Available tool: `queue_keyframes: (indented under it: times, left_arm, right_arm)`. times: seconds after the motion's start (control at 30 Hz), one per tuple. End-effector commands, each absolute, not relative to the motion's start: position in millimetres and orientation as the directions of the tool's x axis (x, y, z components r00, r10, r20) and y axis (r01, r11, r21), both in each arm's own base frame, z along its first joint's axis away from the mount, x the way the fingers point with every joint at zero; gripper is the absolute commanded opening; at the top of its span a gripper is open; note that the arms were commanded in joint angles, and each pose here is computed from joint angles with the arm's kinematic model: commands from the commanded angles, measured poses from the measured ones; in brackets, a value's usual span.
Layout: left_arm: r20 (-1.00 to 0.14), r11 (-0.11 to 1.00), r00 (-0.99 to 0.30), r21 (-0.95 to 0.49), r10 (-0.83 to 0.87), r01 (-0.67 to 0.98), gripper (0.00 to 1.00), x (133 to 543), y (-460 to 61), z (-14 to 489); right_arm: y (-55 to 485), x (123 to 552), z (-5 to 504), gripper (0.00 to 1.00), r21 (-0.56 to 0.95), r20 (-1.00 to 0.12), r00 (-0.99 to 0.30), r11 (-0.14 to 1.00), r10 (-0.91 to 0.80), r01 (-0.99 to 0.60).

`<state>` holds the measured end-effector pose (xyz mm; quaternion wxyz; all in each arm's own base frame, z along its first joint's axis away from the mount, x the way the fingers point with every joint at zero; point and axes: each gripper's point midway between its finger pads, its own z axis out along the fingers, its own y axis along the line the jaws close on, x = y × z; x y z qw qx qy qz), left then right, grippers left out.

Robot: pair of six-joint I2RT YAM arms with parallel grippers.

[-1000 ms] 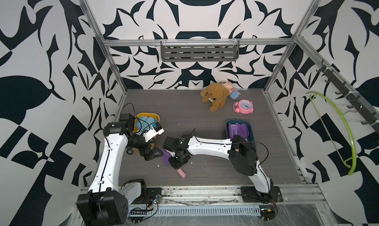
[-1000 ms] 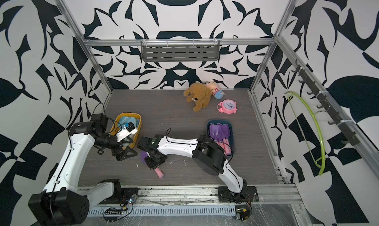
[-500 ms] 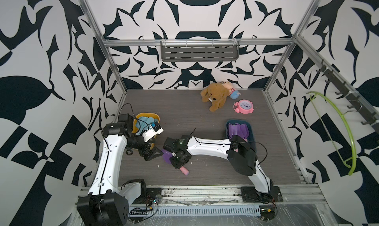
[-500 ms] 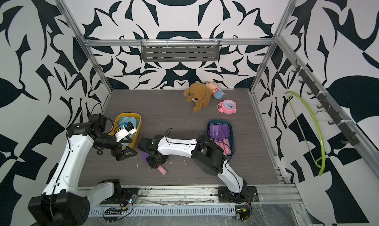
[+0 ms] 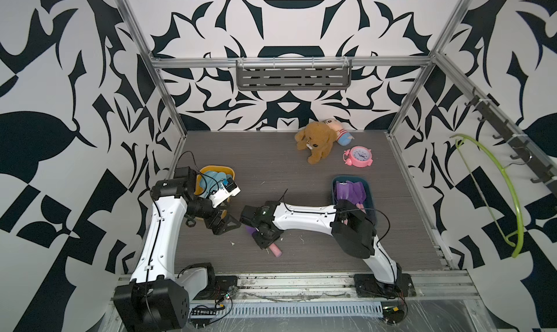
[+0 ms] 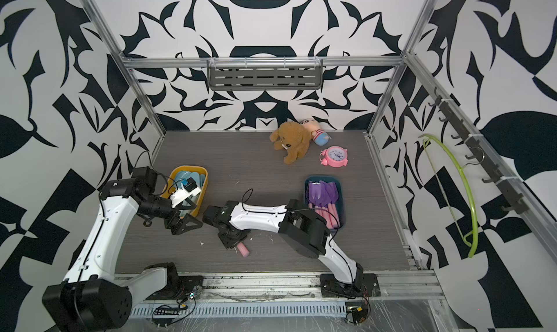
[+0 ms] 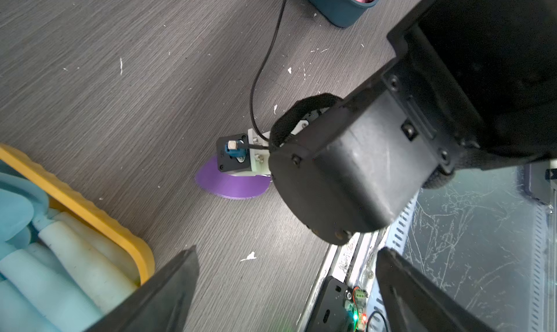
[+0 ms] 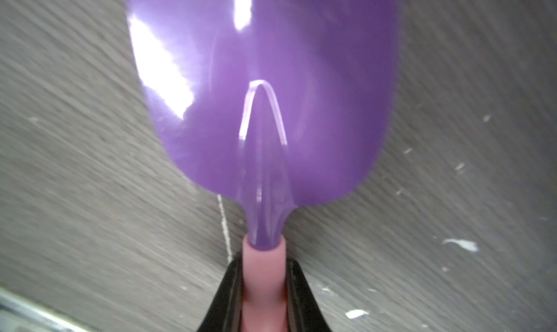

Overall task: Sort the small shovels by color and place them into the storage box
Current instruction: Pick up the shovel from the center of the board, then place the shovel in the storage box.

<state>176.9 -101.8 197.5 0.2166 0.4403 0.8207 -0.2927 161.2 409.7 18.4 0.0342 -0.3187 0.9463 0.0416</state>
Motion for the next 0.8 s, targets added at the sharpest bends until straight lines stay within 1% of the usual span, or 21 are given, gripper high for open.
queue_keyframes:
  times: [0.0, 0.1, 0.23, 0.4, 0.47, 0.53, 0.67, 0.77]
  left_arm:
    - [-0.641, 0.414, -0.521, -0.326, 0.564, 0.85, 0.99, 177.2, -108.6, 206.7]
    - [-0.657, 0.395, -0.515, -0.338, 0.551, 0.854, 0.98, 181.6, -112.5, 211.4]
    - [-0.669, 0.366, -0.496, -0.339, 0.554, 0.867, 0.98, 188.7, -121.4, 216.8]
    - [-0.676, 0.345, -0.459, -0.308, 0.576, 0.887, 0.98, 204.9, -134.0, 218.5]
    - [-0.677, 0.329, -0.421, -0.27, 0.604, 0.905, 0.98, 211.3, -141.7, 219.5]
    - [-0.658, 0.296, -0.386, -0.249, 0.647, 0.922, 0.98, 221.5, -153.0, 211.5]
    - [-0.65, 0.215, -0.285, -0.187, 0.704, 0.958, 0.98, 238.5, -190.1, 211.6]
    - [-0.646, 0.195, -0.275, -0.195, 0.712, 0.961, 0.98, 253.5, -222.8, 214.2]
  right_arm:
    - [379.1, 172.2, 28.2, 0.11, -0.04, -0.096, -0.802, 0.807, -0.59, -0.589]
    - [370.7, 183.2, 47.7, 0.11, -0.027, -0.146, -0.813, 0.824, -0.563, -0.566]
    - [352.0, 196.8, 67.6, 0.11, -0.003, -0.184, -0.837, 0.851, -0.516, -0.524]
    - [321.0, 214.2, 88.9, 0.11, 0.006, -0.215, -0.858, 0.878, -0.467, -0.479]
    - [306.1, 221.7, 97.8, 0.11, 0.012, -0.225, -0.869, 0.89, -0.442, -0.456]
    - [290.0, 229.7, 106.7, 0.11, 0.033, -0.232, -0.882, 0.903, -0.41, -0.429]
    - [248.9, 248.7, 123.9, 0.11, 0.068, -0.247, -0.912, 0.933, -0.326, -0.352]
    - [208.5, 260.1, 131.8, 0.11, 0.063, -0.243, -0.937, 0.959, -0.252, -0.275]
